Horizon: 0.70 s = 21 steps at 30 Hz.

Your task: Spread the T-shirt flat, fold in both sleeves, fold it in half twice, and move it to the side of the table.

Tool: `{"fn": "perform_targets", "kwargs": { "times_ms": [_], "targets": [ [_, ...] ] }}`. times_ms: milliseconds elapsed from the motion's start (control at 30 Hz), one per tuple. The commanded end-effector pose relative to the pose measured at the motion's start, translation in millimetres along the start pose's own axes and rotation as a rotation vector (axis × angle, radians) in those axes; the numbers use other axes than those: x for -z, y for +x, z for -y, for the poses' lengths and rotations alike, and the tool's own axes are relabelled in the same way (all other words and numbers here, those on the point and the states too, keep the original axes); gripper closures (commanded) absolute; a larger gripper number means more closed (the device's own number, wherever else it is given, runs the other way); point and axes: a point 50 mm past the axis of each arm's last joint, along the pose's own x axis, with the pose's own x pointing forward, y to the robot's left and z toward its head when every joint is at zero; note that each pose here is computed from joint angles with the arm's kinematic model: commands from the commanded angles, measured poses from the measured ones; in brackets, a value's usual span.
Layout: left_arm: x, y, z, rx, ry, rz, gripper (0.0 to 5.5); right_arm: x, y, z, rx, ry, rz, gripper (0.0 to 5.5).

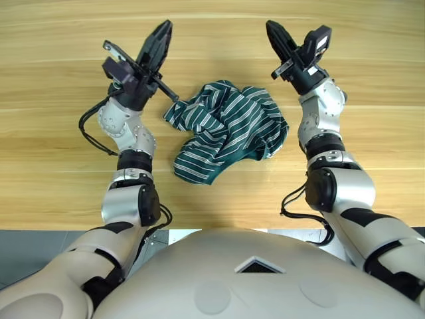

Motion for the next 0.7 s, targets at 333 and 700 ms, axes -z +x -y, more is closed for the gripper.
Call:
{"fn": "perform_targets", "kwargs": {
  "times_ms": [333, 700],
  "targets": [
    [-4, -15, 19, 0.29, -0.124, -0.086, 5.5, 10, -21, -23, -0.279, -0.179, -0.128, 5.47],
    [-2, -14, 29, 0.331, -0.133, -0.128, 5.5, 12, -21, -25, -0.243, -0.229, -0.172, 5.47]
  ]
}}
